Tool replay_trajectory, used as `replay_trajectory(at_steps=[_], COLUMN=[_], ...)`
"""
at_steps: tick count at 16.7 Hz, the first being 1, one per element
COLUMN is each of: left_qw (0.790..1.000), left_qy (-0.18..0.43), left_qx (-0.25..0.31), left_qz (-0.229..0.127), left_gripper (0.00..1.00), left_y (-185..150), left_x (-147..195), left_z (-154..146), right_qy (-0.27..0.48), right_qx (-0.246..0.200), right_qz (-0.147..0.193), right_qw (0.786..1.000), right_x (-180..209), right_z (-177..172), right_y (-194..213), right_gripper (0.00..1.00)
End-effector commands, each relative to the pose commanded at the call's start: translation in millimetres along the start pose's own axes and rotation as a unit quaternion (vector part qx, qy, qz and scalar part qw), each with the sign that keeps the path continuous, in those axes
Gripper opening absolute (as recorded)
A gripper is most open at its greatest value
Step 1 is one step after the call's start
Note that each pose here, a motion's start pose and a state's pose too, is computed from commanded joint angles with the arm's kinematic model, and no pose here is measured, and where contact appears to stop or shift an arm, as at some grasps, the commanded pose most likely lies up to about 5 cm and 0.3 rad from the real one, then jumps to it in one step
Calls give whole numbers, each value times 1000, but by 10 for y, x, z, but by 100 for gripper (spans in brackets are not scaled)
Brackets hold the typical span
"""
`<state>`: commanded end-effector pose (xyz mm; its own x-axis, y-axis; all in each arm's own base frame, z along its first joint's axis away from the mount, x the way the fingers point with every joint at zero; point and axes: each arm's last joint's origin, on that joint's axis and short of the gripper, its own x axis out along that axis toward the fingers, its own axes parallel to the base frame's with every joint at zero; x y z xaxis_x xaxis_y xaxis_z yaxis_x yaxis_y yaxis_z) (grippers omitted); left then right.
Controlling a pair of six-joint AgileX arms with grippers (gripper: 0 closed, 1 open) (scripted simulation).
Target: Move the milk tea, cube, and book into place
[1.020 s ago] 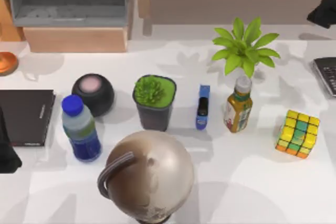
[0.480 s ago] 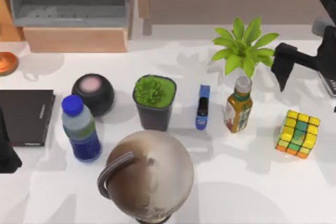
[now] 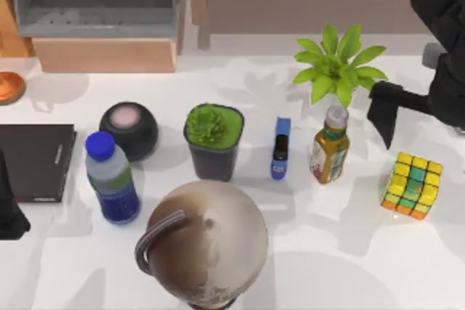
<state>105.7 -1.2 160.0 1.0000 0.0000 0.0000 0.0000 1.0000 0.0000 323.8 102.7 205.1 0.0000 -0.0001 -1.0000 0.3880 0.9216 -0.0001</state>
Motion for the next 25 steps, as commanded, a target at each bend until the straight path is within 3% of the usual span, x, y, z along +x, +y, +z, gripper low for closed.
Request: replay_trajectory(at_steps=[4,12,18,25], left_qw=[1000,1000,1000,1000], left_qy=[0,0,0,0], left_qx=[0,0,0,0], left_qz=[0,0,0,0], left_gripper=[100,100,100,100], left_y=[0,0,0,0], left_x=[0,0,0,0], left_z=[0,0,0,0], right_qy=[0,1,0,0], right_qx=[1,0,0,0], right_qz=[1,0,0,0], right_qw=[1000,1000,1000,1000], right_x=[62,562,600,600], right_z=[13,10,0,0], right_y=[-69,-47,0,0], right_gripper=[100,100,100,47])
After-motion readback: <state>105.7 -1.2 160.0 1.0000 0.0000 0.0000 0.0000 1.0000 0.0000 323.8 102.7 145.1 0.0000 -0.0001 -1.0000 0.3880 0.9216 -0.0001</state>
